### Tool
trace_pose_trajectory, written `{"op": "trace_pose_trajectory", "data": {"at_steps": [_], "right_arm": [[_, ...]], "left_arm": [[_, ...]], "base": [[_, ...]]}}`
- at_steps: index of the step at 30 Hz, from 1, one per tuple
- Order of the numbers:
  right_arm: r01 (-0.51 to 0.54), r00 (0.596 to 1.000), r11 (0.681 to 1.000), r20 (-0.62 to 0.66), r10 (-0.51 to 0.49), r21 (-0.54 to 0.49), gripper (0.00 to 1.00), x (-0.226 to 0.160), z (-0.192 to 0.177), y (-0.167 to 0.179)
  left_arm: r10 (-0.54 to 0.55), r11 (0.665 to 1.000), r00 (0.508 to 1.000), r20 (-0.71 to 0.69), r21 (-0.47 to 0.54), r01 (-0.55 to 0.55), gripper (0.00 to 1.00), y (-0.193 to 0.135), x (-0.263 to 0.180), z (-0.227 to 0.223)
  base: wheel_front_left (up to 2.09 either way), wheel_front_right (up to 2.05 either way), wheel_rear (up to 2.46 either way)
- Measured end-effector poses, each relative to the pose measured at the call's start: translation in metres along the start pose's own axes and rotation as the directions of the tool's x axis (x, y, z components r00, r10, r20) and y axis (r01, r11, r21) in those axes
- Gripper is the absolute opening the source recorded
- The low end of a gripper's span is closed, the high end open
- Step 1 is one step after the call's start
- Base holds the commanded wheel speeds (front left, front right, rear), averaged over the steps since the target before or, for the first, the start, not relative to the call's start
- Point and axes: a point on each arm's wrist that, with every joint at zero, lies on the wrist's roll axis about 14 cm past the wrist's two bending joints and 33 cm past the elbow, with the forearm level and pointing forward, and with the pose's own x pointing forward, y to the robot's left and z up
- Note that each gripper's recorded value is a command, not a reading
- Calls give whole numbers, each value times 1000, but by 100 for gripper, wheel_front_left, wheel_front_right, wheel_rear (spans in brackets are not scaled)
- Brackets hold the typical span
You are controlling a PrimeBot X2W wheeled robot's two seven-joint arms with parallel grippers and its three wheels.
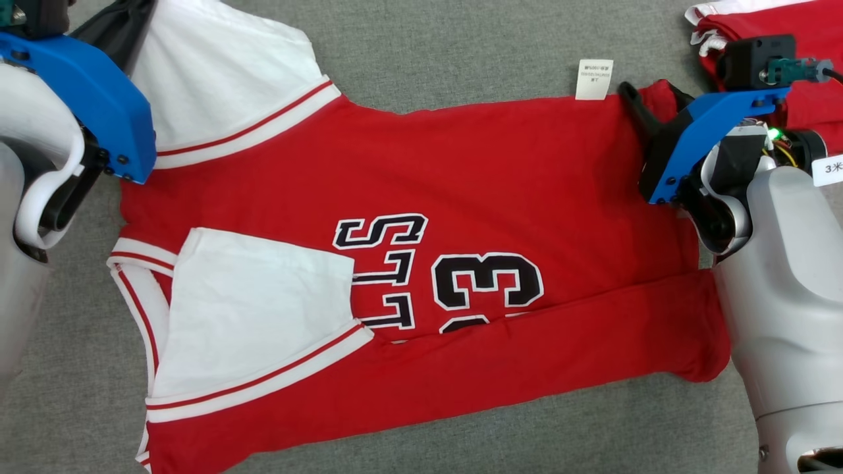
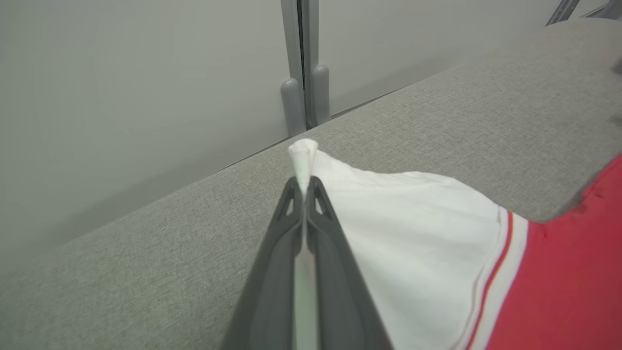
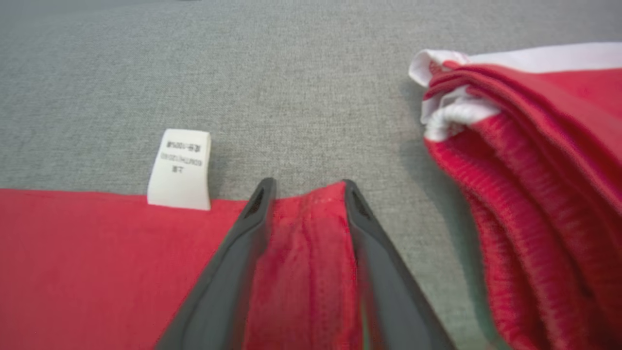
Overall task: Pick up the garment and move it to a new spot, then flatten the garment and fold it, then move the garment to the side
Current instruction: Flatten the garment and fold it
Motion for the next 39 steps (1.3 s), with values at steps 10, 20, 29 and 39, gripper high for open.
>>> {"op": "trace_pose_trajectory", "data": {"at_steps": [10, 20, 29, 39], "right_arm": [[-7, 988, 1000, 156, 11, -23, 0, -15, 35, 4], [-51, 950, 998, 309, 37, 35, 0, -77, 29, 4], [-42, 941, 993, 338, 1, 111, 0, -126, -9, -3], [-26, 937, 988, 349, -29, 153, 79, -148, -38, 0]], "left_arm": [[-11, 1000, 994, 105, -2, 11, 0, -13, -23, 24], [-6, 998, 976, 219, -63, 20, 0, -49, -100, 19], [24, 974, 969, 247, -224, 33, 0, -95, -152, -31], [65, 930, 964, 257, -366, 35, 73, -122, -176, -72]], "base": [[0, 0, 0], [0, 0, 0], [0, 0, 0], [0, 0, 0]]}}
